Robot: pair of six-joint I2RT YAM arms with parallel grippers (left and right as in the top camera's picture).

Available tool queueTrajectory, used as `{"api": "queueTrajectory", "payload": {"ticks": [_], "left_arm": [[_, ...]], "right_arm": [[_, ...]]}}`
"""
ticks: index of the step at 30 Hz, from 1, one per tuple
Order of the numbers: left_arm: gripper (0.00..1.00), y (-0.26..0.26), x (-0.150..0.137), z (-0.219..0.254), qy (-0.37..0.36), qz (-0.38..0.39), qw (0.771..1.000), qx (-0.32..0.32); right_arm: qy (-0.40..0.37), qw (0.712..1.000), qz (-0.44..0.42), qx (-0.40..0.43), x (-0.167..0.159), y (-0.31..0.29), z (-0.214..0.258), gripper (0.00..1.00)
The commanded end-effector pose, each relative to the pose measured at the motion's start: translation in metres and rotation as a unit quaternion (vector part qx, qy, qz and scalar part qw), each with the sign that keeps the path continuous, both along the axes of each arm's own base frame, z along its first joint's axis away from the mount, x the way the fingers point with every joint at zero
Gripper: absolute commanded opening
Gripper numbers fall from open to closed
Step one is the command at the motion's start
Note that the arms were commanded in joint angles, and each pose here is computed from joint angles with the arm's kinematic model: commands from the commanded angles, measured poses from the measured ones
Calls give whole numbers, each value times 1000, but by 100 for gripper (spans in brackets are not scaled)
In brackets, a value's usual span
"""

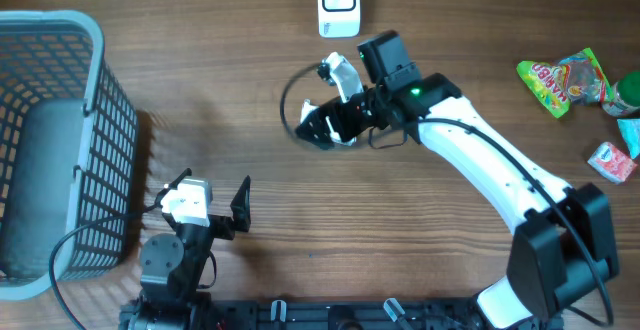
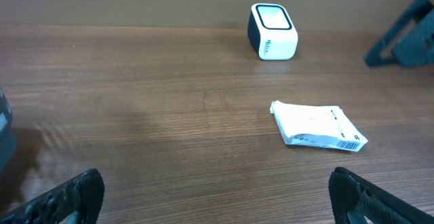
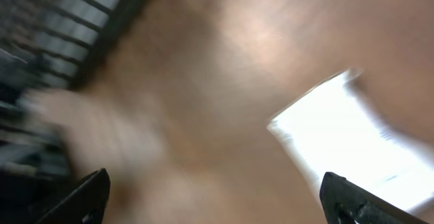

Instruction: Scan the item barcode

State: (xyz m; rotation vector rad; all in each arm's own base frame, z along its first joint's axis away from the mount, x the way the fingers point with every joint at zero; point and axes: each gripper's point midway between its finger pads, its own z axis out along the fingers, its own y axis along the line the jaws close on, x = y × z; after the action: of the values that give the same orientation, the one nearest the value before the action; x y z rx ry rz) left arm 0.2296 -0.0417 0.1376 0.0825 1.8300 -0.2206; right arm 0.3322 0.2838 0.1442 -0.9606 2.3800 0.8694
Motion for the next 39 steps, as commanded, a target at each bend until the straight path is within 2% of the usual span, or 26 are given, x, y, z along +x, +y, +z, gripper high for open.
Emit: {"api": "queueTrajectory", "payload": {"ticks": [1,5,10,13,17,22,24,28,33,36,39], "left_arm": [[100,-2,0,0,-1,-4,1000,-6],[100,-2,0,0,-2,-5,1000,-6],[100,-2,0,0,-1,-4,1000,-6],[100,-2,0,0,-1,-4,1000,-6],[100,-2,0,0,-2,-5,1000,-6],[100,-2,0,0,-2,-5,1000,-6],[100,-2,0,0,-1,-4,1000,-6],[100,-2,0,0,-1,-4,1000,-6],[100,-2,0,0,-2,-5,1000,-6],[100,-2,0,0,-2,-5,1000,-6],[100,-2,0,0,-2,-5,1000,-6]], "right_arm": [[-147,972,127,-134,23,-22,-44,100],[-119,969,168,-134,12,-10,-78,100],[-140,965,178,-133,23,1,-96,100],[-139,960,168,-174,36,-7,-121,100],[-145,956,174,-185,41,-8,-126,100],[-138,956,171,-194,47,-8,-154,100],[-140,952,159,-219,55,-14,-160,100],[-140,951,145,-235,64,-16,-153,100],[-146,949,139,-243,69,-18,-150,93],[-132,955,152,-217,63,-9,-143,80],[-111,963,153,-194,62,1,-121,78]]}}
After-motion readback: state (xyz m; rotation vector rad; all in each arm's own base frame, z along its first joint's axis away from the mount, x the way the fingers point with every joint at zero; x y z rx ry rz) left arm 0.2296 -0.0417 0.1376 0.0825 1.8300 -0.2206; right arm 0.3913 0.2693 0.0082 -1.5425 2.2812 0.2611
